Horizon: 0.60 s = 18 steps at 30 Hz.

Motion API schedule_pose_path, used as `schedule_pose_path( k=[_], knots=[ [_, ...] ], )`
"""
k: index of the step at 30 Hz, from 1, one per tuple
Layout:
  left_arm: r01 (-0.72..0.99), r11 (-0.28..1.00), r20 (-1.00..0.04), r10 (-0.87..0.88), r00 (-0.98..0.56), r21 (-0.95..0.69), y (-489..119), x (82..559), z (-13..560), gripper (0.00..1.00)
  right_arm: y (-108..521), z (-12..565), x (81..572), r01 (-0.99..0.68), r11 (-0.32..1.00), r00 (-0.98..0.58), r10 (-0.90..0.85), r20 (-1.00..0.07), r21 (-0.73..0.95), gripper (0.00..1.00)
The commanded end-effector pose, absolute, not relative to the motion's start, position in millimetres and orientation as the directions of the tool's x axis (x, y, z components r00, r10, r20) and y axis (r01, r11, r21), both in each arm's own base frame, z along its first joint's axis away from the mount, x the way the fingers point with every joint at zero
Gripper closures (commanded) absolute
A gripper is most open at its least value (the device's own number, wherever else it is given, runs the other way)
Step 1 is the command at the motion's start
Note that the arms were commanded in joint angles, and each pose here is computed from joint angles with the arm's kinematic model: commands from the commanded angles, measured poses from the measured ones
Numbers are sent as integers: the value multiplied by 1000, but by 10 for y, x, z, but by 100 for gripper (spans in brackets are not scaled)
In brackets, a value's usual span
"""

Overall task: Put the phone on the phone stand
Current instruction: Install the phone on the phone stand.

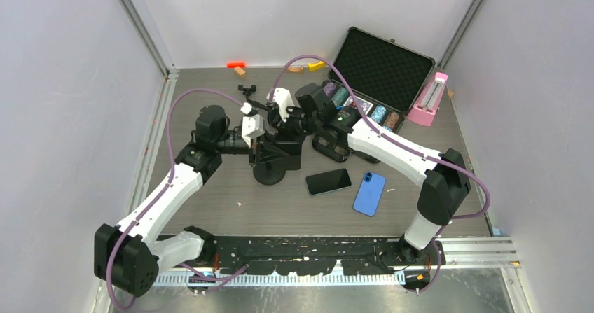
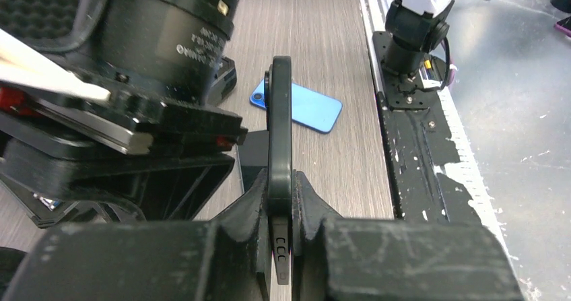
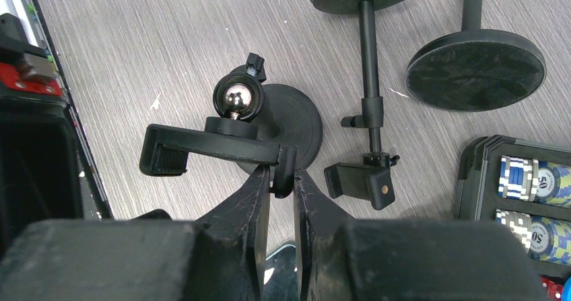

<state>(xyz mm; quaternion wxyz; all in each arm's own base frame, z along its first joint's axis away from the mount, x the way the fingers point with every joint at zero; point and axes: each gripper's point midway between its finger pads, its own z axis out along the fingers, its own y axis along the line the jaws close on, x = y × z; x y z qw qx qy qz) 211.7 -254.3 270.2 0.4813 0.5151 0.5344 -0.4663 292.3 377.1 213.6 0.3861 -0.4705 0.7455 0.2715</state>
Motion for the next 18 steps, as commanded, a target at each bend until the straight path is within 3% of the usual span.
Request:
schedule_pose_path(
  k=[1,18],
  knots=[
    [985,20,-983,73,169,171,-2520,2127,2815,100,3875,2347,2921,-915,400,-239,-452,-859,44,100],
    [971,67,-973,51,226,229,-2449,2331,2730,100,3894,2355,2871,-922,383,-240,-454,-858,55,100]
  ],
)
